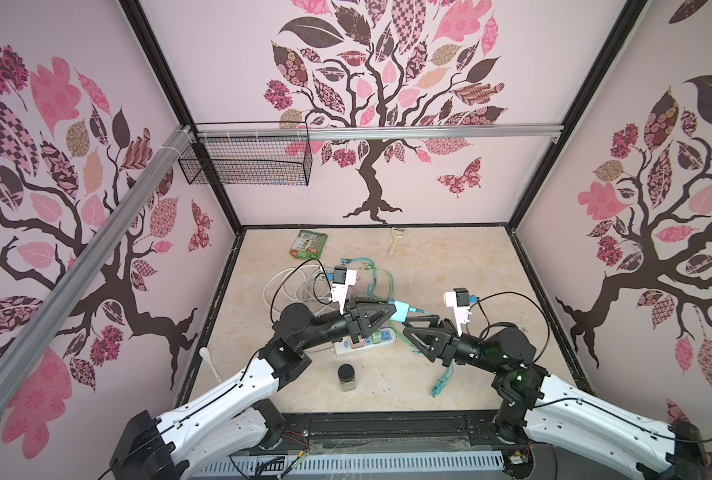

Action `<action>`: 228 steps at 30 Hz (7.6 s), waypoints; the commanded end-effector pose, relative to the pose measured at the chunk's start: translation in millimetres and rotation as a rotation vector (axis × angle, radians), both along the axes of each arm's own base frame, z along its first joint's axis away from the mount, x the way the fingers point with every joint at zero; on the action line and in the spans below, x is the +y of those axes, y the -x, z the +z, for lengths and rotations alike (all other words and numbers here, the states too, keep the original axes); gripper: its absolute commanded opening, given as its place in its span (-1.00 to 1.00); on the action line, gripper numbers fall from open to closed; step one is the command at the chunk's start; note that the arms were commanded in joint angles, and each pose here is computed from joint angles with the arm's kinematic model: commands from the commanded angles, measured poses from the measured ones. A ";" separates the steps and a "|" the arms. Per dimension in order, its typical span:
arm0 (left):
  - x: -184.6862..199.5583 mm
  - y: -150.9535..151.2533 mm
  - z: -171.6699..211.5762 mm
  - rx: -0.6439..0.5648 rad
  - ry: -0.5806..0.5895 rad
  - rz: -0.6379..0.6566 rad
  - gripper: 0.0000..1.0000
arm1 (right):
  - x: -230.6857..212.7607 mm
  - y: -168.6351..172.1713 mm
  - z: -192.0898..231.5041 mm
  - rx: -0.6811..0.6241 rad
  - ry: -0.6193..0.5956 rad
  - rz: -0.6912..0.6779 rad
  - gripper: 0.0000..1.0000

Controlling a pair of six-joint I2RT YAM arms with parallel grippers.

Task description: Insert the plug

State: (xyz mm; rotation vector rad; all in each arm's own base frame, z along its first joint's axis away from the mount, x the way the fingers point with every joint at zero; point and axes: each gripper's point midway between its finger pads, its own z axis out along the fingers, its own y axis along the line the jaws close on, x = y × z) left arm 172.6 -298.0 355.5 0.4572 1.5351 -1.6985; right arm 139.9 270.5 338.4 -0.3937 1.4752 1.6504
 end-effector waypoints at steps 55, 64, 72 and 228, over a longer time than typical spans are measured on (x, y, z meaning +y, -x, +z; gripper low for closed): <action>5.8 21.6 -2.1 -0.065 0.023 0.025 -0.06 | -0.8 -7.1 47.3 -0.080 -0.043 -0.048 -0.62; 35.6 25.5 -14.0 -0.080 -0.059 0.138 0.25 | 3.5 -16.2 33.7 -0.136 0.122 -0.077 -0.63; 73.0 22.1 -50.7 0.015 -0.206 0.291 0.21 | 2.8 -43.7 3.5 -0.265 0.517 -0.099 -0.67; 113.9 -100.7 -314.6 0.688 -0.908 0.588 -0.52 | 7.1 -75.6 -273.9 -0.391 1.622 0.607 -0.52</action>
